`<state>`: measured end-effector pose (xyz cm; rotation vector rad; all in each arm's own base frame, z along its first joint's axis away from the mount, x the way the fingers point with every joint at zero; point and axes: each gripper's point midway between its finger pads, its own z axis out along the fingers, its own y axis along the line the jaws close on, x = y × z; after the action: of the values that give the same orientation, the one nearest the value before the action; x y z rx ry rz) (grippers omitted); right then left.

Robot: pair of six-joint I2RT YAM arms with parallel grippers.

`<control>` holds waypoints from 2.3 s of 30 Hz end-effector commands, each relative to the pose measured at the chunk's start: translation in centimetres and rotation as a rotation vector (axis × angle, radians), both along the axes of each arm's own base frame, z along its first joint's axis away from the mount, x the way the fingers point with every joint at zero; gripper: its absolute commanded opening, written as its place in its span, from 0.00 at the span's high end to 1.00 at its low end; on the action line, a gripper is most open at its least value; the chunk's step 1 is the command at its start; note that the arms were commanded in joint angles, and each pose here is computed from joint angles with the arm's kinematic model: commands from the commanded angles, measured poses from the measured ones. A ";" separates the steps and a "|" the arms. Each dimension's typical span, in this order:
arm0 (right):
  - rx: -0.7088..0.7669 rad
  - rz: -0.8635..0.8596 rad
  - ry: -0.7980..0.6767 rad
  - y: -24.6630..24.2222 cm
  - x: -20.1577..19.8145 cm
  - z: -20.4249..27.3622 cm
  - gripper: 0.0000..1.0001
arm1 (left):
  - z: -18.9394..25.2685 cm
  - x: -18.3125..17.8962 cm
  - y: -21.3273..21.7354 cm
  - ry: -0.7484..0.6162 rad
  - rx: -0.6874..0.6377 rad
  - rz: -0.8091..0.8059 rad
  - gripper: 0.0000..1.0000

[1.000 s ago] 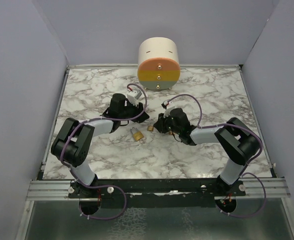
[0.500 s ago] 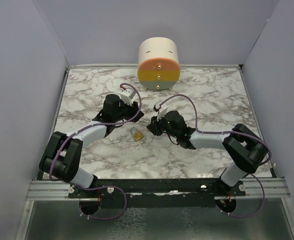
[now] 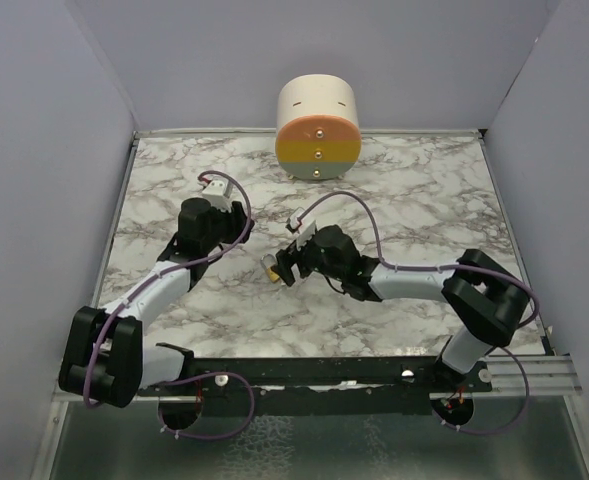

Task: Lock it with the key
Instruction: Move the lock to the center of the board.

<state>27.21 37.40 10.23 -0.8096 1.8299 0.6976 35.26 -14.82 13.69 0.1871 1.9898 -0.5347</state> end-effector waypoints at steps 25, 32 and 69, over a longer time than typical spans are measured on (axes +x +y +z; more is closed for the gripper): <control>-0.112 0.060 0.079 3.0 0.5 -5.4 0.20 | 1.3 0.1 2.1 -0.042 -0.064 0.107 0.51; -0.125 0.046 0.095 3.0 0.6 -6.6 0.20 | 1.0 0.1 2.1 -0.034 -0.064 0.103 0.51; -0.152 0.081 0.232 2.2 -1.9 -10.1 0.94 | 1.4 0.1 2.0 -0.042 -0.078 0.105 0.51</control>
<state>27.66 40.96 4.06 -0.8522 1.9616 0.7534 35.17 -13.02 14.01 0.0543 1.9676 -0.5350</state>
